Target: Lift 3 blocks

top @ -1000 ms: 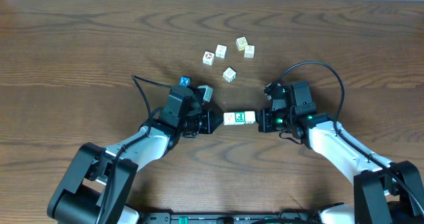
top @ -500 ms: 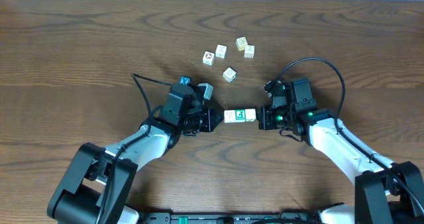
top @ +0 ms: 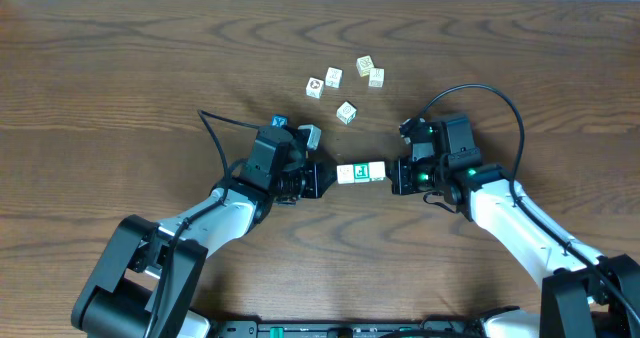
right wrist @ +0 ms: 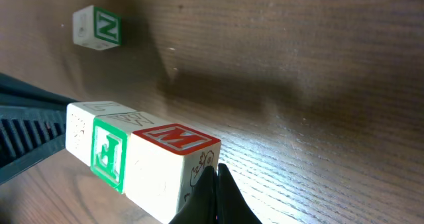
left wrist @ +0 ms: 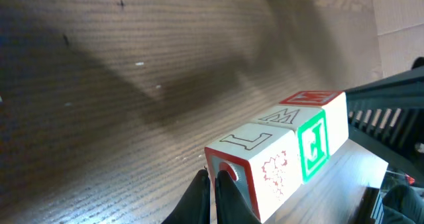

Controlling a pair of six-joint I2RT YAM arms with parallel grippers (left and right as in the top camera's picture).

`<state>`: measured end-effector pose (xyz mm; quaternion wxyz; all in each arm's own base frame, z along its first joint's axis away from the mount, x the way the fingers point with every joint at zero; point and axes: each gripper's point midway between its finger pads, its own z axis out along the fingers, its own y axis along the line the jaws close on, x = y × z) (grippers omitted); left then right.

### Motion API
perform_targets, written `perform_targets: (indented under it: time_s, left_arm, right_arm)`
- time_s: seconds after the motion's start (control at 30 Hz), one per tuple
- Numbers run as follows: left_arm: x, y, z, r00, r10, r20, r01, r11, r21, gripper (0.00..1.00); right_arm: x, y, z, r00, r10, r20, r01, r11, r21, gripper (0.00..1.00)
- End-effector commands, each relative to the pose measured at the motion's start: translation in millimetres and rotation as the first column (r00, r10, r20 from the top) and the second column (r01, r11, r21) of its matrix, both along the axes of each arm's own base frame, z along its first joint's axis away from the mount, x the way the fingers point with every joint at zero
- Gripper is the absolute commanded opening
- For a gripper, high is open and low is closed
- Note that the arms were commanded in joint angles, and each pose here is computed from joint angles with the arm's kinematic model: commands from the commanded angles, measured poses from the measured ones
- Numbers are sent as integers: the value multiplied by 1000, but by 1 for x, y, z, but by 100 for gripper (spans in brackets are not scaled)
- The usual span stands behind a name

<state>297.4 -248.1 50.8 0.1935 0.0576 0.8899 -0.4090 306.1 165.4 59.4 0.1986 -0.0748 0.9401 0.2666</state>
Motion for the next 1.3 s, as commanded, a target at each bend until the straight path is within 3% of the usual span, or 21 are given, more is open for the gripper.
perform_targets:
  time_s: [0.0, 1.27]
  left_arm:
    - [-1, -31, 42, 991, -111, 70, 118, 987, -113, 7]
    - [0, -31, 52, 991, -105, 82, 115, 985, -125, 7]
  right_arm:
    - [-14, 43, 37, 986, 164, 32, -167, 966, 196, 1]
    - [-13, 36, 31, 989, 145, 26, -147, 977, 153, 1]
